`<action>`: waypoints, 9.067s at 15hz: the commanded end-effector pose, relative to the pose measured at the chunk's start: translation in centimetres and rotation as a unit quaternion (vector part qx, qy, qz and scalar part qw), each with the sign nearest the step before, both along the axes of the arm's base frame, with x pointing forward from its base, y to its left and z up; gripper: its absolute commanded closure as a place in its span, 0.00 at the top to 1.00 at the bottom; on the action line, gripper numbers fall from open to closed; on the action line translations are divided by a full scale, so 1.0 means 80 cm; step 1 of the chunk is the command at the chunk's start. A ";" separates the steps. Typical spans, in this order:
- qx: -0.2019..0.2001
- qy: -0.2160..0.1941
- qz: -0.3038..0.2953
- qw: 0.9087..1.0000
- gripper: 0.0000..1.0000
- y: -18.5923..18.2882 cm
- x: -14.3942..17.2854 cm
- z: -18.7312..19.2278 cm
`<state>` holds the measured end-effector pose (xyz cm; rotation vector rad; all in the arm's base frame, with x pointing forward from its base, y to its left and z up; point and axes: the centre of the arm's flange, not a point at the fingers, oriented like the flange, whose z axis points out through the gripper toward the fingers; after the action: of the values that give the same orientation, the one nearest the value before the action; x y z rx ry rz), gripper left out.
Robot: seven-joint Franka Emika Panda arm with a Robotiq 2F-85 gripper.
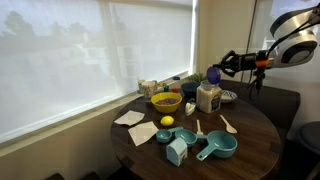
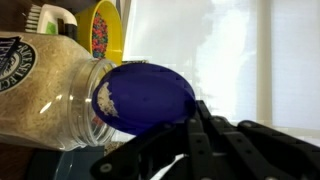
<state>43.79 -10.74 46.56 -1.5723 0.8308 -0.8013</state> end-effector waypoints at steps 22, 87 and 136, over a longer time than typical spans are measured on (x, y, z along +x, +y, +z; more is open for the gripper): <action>0.061 0.002 -0.010 0.998 0.01 -0.006 -0.004 -0.016; 0.164 -0.057 0.041 0.984 0.01 -0.036 -0.029 -0.028; 0.286 0.007 0.016 0.958 0.01 -0.027 -0.002 -0.041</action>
<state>42.51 -13.26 40.73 -1.0396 0.9452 -0.4865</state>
